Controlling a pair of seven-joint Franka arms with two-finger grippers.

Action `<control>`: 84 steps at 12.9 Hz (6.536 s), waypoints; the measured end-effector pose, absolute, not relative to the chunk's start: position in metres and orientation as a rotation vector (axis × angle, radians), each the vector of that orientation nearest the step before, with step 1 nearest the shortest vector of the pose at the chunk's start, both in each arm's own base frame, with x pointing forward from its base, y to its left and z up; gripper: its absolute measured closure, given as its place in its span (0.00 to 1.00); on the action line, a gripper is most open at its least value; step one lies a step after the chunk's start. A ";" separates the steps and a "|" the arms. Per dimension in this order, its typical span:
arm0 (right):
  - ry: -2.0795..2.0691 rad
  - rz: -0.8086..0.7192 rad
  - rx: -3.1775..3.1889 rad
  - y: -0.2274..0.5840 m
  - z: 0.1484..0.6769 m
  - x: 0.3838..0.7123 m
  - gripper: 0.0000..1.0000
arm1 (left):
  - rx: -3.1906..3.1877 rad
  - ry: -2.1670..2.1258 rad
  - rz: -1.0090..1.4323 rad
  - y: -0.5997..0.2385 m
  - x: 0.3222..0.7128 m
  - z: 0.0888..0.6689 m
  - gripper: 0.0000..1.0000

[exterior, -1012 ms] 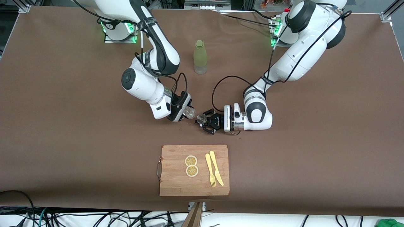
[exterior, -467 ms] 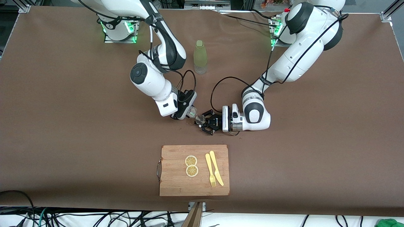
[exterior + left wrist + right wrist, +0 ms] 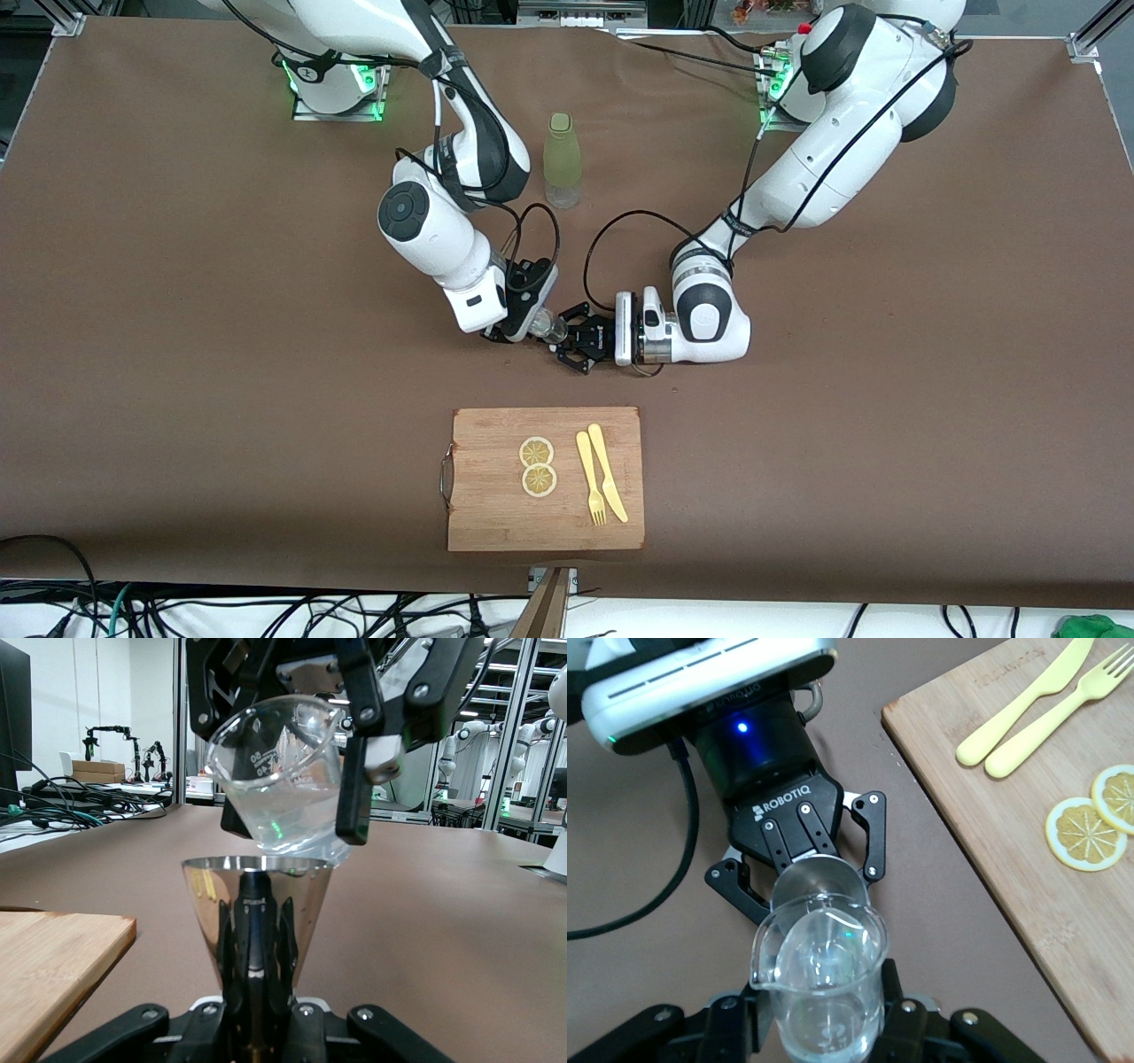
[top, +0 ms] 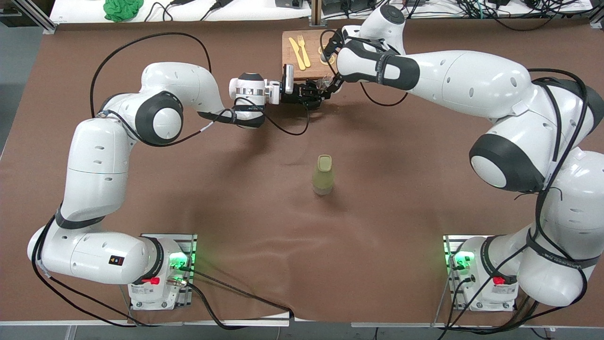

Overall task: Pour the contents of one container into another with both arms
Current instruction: 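Tilt the beaker with the right gripper, pouring into the held jigger, then carry the beaker back with the right gripper while the left gripper returns the jigger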

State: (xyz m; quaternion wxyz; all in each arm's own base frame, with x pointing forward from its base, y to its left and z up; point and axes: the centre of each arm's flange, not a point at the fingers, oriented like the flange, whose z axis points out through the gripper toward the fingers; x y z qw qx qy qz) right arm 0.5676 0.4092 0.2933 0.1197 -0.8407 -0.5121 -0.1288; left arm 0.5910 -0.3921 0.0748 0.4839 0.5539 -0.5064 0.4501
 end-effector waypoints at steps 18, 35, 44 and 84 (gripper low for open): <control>-1.789 -0.380 -2.494 0.428 0.299 0.566 0.51 | 1.365 -1.240 1.101 -0.390 0.594 0.075 0.91; -2.012 -0.402 -2.473 0.443 0.302 0.570 0.51 | 1.380 -1.245 1.104 -0.389 0.595 0.074 0.91; -1.895 -0.427 -2.510 0.433 0.308 0.582 0.51 | 1.382 -1.246 1.104 -0.389 0.596 0.074 0.91; -1.600 -0.696 -1.625 -0.097 0.149 0.544 0.51 | 1.344 -1.149 1.059 0.099 0.603 0.102 0.91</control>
